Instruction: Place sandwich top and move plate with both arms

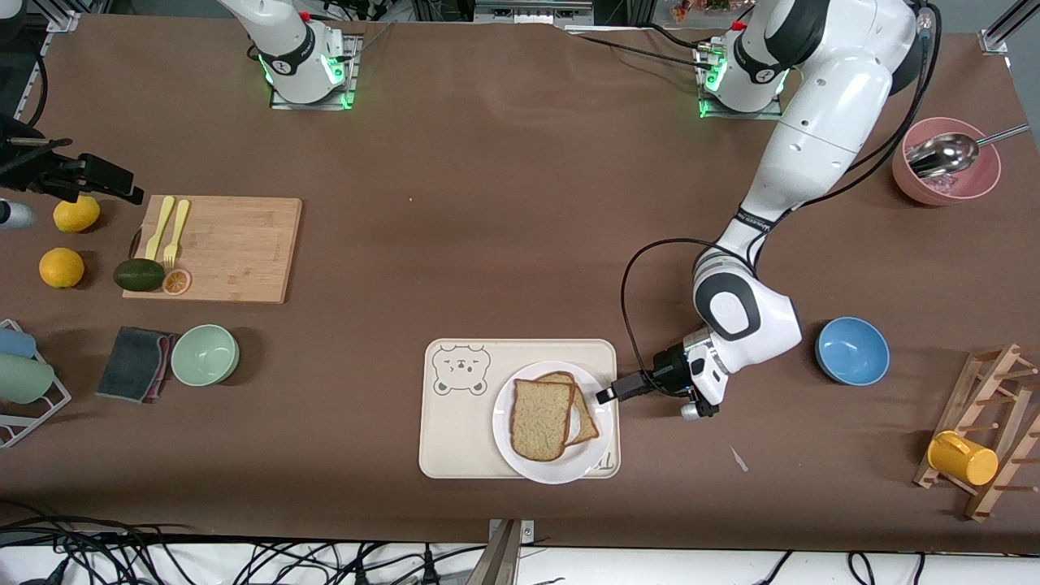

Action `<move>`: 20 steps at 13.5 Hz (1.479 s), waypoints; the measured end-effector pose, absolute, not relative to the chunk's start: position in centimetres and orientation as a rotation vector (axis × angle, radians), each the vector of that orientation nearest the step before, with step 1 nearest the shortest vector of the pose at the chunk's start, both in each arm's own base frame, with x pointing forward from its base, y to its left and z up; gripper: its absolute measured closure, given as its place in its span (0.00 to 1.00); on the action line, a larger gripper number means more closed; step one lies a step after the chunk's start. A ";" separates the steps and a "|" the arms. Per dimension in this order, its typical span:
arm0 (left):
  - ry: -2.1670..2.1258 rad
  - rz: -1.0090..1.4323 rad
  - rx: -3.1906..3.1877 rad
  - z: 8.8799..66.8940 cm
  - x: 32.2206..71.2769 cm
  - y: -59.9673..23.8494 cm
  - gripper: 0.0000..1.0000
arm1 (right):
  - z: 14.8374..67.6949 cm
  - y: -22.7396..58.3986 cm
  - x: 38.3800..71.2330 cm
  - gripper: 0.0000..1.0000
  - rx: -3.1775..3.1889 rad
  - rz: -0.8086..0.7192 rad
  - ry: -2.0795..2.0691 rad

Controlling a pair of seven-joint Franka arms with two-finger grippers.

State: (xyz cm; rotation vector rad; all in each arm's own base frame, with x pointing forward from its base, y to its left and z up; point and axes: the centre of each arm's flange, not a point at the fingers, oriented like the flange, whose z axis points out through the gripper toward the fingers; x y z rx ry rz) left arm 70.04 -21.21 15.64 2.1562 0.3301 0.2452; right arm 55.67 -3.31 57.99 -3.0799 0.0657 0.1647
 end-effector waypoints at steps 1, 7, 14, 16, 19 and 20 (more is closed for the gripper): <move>0.314 0.247 2.173 16.6 69.9 -20.8 0.00 | 58.0 -3.3 55.7 0.00 -3.080 0.165 0.065; 0.158 0.245 2.374 23.4 68.0 -17.1 0.00 | 58.0 -3.3 55.7 0.00 -3.080 0.165 0.062; -0.149 0.147 2.620 28.4 64.6 -11.3 0.00 | 58.3 -3.4 56.1 0.00 -3.085 0.105 0.060; -0.216 0.075 2.692 30.4 64.3 -8.9 0.00 | 58.7 -3.5 56.7 0.00 -3.090 0.028 0.065; -0.219 -0.016 2.758 34.6 63.3 -5.7 0.00 | 58.9 -3.8 56.9 0.00 -3.102 -0.006 0.068; -0.201 -0.037 2.806 36.1 63.0 -5.1 0.00 | 58.9 -3.8 56.9 0.00 -3.110 -0.006 0.065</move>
